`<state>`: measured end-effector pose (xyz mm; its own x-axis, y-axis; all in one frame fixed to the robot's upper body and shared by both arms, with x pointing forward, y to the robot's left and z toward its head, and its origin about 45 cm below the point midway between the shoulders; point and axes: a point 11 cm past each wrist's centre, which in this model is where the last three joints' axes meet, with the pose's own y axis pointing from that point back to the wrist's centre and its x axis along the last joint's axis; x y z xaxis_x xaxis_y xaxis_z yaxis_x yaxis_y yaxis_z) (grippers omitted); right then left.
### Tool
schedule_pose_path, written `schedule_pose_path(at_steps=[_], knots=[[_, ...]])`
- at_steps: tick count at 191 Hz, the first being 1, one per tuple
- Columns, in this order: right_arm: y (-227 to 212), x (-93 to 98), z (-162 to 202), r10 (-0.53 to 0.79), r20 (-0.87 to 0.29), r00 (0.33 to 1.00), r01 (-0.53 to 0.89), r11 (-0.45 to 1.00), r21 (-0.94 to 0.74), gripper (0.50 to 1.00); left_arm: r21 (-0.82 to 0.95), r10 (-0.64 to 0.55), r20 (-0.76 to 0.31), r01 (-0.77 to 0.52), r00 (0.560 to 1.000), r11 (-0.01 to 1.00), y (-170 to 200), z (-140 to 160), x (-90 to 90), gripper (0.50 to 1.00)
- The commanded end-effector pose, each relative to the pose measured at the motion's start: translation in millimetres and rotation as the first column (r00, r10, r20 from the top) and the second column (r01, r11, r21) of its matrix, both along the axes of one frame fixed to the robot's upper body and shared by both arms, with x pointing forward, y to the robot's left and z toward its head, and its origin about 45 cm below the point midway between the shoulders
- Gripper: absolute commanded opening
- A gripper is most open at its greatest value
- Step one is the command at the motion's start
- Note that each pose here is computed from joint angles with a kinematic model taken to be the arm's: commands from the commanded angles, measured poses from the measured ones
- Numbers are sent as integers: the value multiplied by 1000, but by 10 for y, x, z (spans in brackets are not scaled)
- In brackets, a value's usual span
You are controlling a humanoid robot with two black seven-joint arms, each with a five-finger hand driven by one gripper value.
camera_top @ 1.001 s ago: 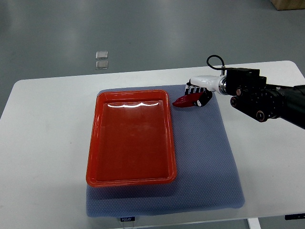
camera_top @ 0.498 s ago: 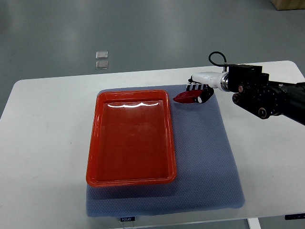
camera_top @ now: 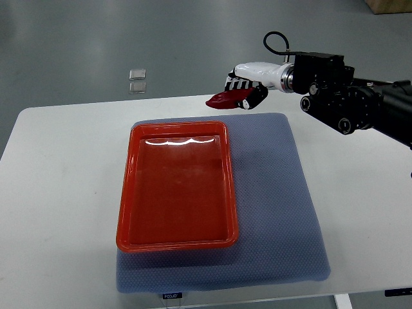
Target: Place red pepper on red tray
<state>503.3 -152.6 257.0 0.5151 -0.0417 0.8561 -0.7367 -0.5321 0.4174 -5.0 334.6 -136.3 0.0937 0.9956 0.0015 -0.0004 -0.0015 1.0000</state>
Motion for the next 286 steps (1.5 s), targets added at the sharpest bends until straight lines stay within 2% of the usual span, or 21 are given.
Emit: schedule_pose_path(at_steps=[1, 34, 75, 134, 190, 212, 219, 227, 228, 231, 232, 233, 236, 242, 286], knots=[[355, -104, -63, 76, -14, 997, -75, 997, 33, 513, 0, 1, 1, -1, 1000, 1000, 0, 0, 1, 1000], [792, -264, -154, 156, -36, 987, -153, 986, 62, 523, 0, 1, 1, -1, 1000, 1000, 0, 0, 1, 1000], [715, -308, -341, 132, -52, 990, -129, 990, 62, 533, 0, 1, -1, -1, 1000, 1000, 1, 0, -1, 1000], [583, -524, -833, 105, -145, 984, -97, 993, 66, 564, 0, 1, 1, -1, 1000, 1000, 0, 0, 1, 1000], [674, -582, -825, 130, -140, 981, -118, 989, 92, 574, 0, 1, -1, -1, 1000, 1000, 1, 0, -1, 1000], [696, -586, -808, 136, -138, 981, -123, 988, 96, 613, 0, 1, -1, -1, 1000, 1000, 1, 0, -1, 1000], [707, -589, -799, 140, -137, 981, -127, 987, 99, 643, 0, 1, 1, -1, 1000, 1000, 0, 0, 1, 1000], [715, -585, -785, 140, -134, 981, -127, 987, 103, 707, 0, 1, -1, -1, 1000, 1000, 1, 0, -1, 1000], [715, -585, -785, 140, -134, 981, -127, 987, 103, 731, 0, 1, -1, -1, 1000, 1000, 1, 0, -1, 1000], [715, -584, -785, 139, -134, 981, -126, 987, 104, 754, 0, 1, -1, -1, 1000, 1000, 1, 0, -1, 1000], [716, -583, -782, 139, -134, 981, -125, 987, 105, 782, 0, 1, 1, -1, 1000, 1000, 0, 0, 1, 1000], [716, -583, -782, 139, -134, 981, -125, 987, 105, 782, 0, 1, 1, -1, 1000, 1000, 0, 0, 1, 1000], [719, -580, -774, 141, -132, 981, -127, 986, 106, 829, 0, 1, -1, -1, 1000, 1000, 1, 0, -1, 1000], [725, -580, -767, 143, -131, 981, -129, 986, 106, 874, 0, 1, -1, -1, 1000, 1000, 1, 0, -1, 1000], [791, -562, -666, 160, -114, 981, -147, 982, 115, 905, 0, 1, -1, -1, 1000, 1000, 1, 0, -1, 1000]])
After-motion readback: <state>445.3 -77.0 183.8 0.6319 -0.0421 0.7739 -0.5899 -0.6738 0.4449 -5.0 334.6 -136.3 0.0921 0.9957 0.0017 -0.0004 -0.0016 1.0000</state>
